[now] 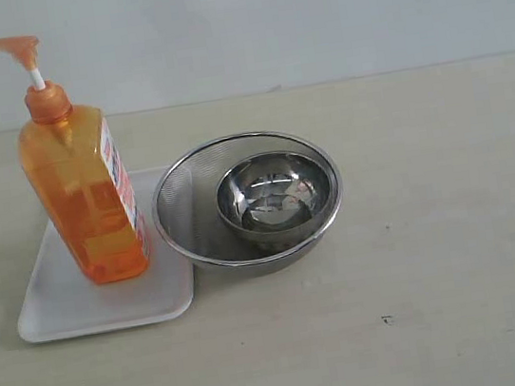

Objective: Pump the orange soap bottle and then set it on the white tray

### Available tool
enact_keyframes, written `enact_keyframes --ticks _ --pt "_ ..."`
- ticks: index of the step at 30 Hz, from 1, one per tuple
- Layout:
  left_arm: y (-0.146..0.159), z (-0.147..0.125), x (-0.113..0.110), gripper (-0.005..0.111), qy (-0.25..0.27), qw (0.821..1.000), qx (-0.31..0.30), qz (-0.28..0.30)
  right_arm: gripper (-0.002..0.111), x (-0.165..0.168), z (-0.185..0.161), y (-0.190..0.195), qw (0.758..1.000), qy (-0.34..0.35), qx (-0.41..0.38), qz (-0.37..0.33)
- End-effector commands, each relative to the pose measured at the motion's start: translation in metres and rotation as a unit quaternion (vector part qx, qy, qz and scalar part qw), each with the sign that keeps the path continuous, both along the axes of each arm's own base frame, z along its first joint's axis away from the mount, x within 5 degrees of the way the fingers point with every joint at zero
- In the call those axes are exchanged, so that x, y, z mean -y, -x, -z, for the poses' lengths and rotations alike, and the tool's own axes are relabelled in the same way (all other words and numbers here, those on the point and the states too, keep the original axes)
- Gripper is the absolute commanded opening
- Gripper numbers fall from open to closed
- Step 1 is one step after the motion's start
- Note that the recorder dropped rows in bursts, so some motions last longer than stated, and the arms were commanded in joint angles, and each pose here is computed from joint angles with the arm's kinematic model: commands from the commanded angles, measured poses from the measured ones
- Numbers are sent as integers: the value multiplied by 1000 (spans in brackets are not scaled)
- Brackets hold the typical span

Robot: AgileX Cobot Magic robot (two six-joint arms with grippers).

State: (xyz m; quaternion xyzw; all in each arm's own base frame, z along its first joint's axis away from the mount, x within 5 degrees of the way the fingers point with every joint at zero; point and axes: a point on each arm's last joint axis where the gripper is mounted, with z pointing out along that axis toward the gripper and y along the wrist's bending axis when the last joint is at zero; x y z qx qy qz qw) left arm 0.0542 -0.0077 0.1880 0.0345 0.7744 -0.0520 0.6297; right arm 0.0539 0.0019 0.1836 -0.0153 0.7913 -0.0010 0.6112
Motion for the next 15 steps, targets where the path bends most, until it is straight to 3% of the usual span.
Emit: enact_keyframes --ticks 1,15 --pt "0 1 0 5 2 1000 -1 0 0 0 1 0 1000 -4 1 3" --pt "0 1 0 5 2 1000 -1 0 0 1 1 0 1000 -24 0 12"
